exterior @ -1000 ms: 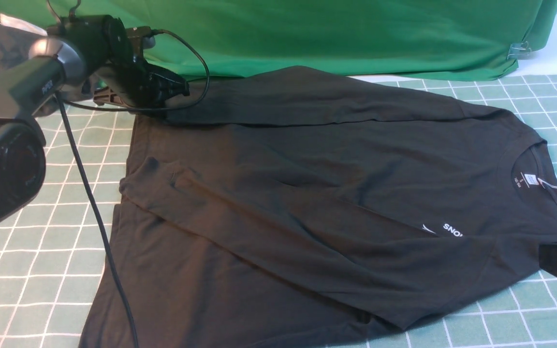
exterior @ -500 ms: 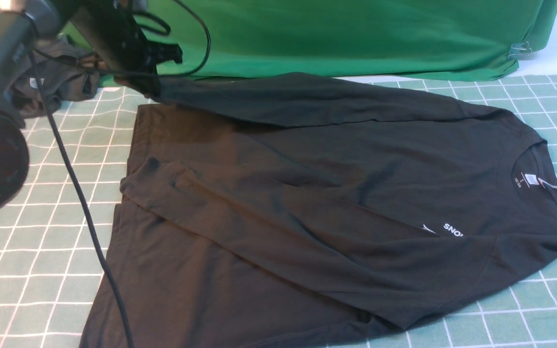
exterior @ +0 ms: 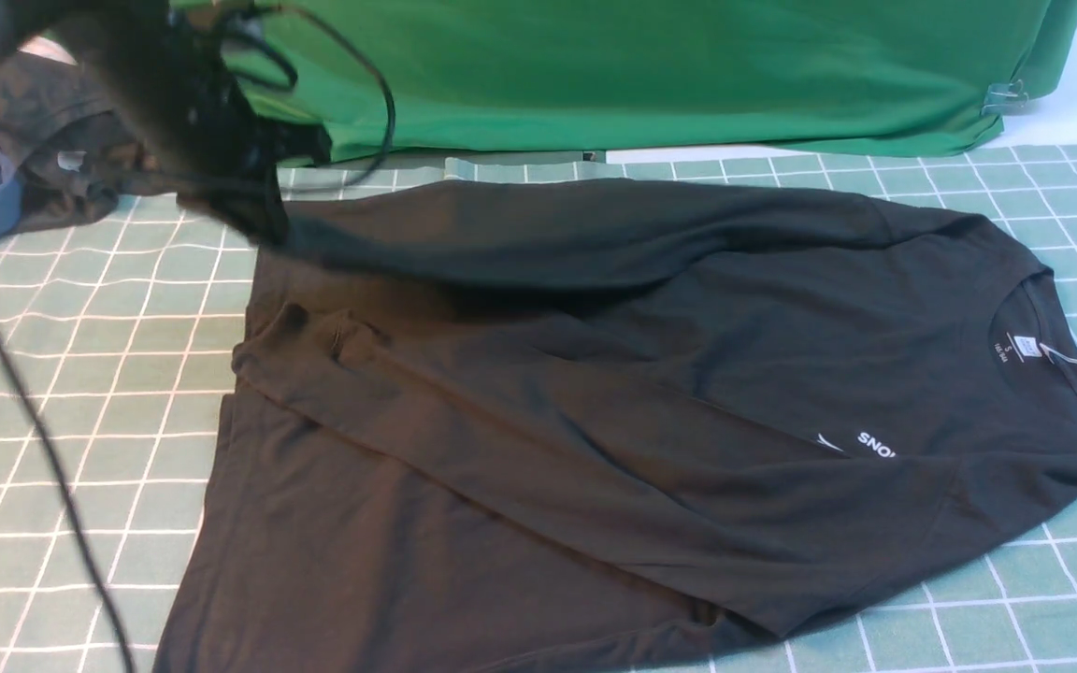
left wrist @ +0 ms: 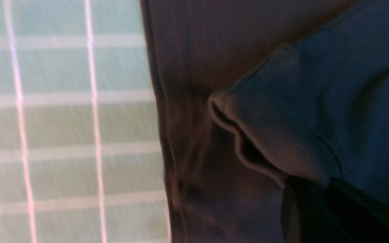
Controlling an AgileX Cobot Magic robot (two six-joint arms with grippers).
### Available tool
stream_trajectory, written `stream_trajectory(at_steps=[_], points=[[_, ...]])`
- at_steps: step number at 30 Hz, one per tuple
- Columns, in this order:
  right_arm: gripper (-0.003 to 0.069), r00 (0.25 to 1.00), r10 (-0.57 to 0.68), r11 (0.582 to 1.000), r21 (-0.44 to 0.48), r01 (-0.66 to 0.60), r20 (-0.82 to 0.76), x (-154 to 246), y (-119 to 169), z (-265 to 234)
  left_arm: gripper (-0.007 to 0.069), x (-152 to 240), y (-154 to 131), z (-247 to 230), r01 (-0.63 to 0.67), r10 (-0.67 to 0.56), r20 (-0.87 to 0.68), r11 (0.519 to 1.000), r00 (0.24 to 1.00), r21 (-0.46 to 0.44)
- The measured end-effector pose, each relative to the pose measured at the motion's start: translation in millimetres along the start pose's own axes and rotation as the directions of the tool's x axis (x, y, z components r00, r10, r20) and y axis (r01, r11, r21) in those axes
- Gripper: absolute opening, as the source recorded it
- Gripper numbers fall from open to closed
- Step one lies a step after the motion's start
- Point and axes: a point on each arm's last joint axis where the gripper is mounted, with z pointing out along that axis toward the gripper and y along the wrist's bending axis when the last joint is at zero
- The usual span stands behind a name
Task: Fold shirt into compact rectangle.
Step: 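Fold the left side of the dark shirt inward over its body with the left gripper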
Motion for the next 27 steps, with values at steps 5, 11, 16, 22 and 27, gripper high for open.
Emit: stream_trajectory(at_steps=[5,11,16,22,27], points=[[0.0020,1.000,0.001,1.000,-0.004,-0.001,0.013,-1.4,0.4,0.2,0.0014,51.7,-13.4,-1.7,0.006,-0.007,-0.013,1.000,1.000,-0.011],[0.0020,1.000,0.001,1.000,-0.006,-0.001,0.020,-2.4,0.5,-0.3,0.0014,110.7,-13.2,15.6,0.064,-0.066,-0.072,0.998,0.995,-0.024],[0.0020,1.000,-0.006,1.000,-0.006,0.006,0.023,-2.7,0.6,-0.3,0.0014,142.9,-10.9,32.6,0.117,-0.119,-0.103,0.993,0.988,-0.019],[0.0020,1.000,-0.006,1.000,-0.006,0.007,0.023,-2.7,0.6,-0.3,0.0071,156.8,-12.0,41.5,0.160,-0.158,-0.147,0.987,0.976,0.000],[0.0020,1.000,-0.008,1.000,-0.006,0.008,0.022,-2.3,0.6,0.1,0.0265,160.1,-10.6,40.3,0.130,-0.131,-0.188,0.991,0.973,-0.020]])
